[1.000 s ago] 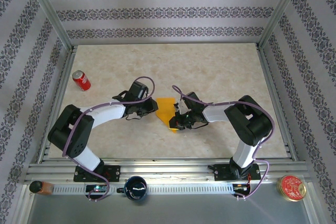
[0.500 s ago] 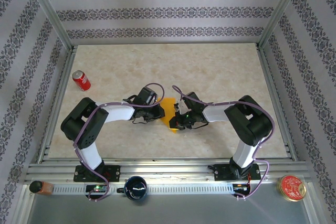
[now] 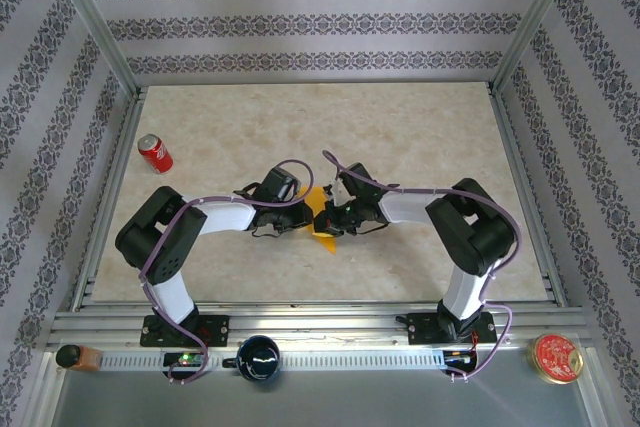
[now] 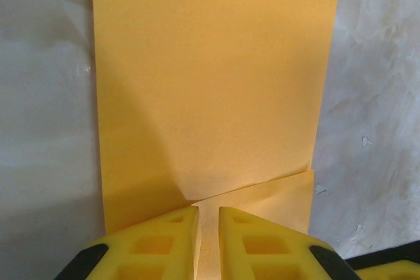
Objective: Fold a paper plane with a square sheet of paper (pick it up from the middle)
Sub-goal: Third fold the triangle at the center of the table.
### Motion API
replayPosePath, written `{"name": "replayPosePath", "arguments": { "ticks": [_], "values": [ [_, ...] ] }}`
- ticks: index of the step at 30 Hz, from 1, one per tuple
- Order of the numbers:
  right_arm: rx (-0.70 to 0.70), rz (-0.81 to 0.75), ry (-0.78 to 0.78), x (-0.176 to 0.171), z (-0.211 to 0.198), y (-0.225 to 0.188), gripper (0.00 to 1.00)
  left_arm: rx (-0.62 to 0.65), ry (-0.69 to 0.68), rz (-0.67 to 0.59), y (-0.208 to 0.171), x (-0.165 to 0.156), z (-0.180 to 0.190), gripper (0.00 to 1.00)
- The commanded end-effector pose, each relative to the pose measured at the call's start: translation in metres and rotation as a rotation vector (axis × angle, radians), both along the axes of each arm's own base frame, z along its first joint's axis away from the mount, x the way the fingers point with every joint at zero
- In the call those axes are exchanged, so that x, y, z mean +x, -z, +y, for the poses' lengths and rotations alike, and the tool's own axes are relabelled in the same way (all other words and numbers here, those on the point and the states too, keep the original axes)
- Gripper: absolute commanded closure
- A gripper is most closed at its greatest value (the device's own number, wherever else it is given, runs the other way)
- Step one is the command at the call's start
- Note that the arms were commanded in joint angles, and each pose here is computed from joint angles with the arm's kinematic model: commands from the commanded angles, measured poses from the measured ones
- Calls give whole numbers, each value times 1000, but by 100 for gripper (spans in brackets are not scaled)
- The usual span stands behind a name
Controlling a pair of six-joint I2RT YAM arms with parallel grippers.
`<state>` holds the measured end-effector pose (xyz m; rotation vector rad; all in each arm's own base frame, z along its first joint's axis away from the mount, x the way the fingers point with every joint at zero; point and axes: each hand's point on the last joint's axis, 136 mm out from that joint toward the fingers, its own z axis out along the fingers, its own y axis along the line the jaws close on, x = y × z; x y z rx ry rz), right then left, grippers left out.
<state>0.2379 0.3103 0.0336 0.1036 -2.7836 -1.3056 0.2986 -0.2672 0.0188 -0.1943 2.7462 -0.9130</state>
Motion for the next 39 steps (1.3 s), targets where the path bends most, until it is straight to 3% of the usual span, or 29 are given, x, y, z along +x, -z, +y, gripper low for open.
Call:
{"name": "replayPosePath", "arguments": {
  "ticks": [1,22,32,39],
  "values": [
    [-78,61,-5,-16,-9,27,95,100,-16,38,22,-14,20,83],
    [-118,100,-4,-72,-62,31,94,104,-35,65,27,-18,23,86],
    [38,-67,4,-28,-34,-30,93,104,-126,44,25,-20,25,87],
    [12,-32,6,-4,-17,-11,94,109,-165,21,19,-21,26,86]
  ]
}}
